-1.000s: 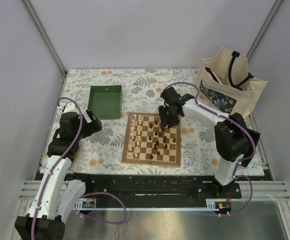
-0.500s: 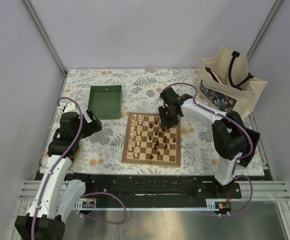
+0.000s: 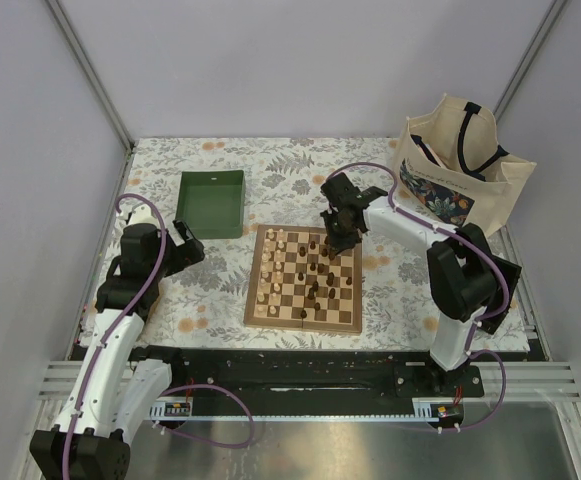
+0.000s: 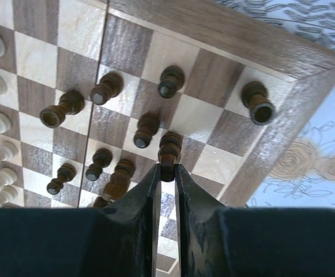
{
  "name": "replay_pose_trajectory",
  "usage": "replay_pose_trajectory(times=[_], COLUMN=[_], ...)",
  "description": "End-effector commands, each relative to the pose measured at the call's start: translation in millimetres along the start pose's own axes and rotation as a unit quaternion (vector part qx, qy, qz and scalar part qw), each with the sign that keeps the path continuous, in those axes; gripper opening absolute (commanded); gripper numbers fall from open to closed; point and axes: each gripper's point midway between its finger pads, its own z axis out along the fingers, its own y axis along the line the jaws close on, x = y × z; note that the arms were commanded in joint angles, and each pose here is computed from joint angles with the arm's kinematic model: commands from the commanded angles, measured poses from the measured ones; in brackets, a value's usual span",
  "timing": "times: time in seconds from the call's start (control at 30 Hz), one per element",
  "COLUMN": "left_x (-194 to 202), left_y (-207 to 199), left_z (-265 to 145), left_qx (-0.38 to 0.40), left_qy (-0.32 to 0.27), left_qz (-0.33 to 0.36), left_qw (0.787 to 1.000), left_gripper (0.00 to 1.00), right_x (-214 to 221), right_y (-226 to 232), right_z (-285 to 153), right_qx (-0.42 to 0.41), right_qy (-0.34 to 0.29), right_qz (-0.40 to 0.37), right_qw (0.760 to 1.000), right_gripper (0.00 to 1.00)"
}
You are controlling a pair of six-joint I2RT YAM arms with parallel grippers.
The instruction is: Set up the chess pieces on the board
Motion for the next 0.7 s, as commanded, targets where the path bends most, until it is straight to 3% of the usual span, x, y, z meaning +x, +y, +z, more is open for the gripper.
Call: replay_pose_trajectory(times=[0.0, 0.3, 0.67], left_x=[-14.3, -13.5, -14.7], left_y=[-8.7, -8.6, -8.8], left_z=[-2.6, -3.4, -4.2], left_qx=[0.018, 0.019, 0.019], left_qy=[-0.022, -0.023, -0.025], left_qz=[0.005, 0.005, 0.005], left_qw=[1.0, 1.0, 0.999], left_gripper=[0.99, 0.99, 0.99], right_x=[-17.2, -24.2, -23.1], right_y=[-15.0, -35.6, -45.2], right_z=[-28.6, -23.9, -17.4], right_qx=[0.049, 0.095, 0.081], right_qy=[-0.052, -0.057, -0.049], right_qz=[-0.019, 0.008, 0.034], right_qw=[0.997, 0.994, 0.995], right_gripper=[0.18, 0.18, 0.18])
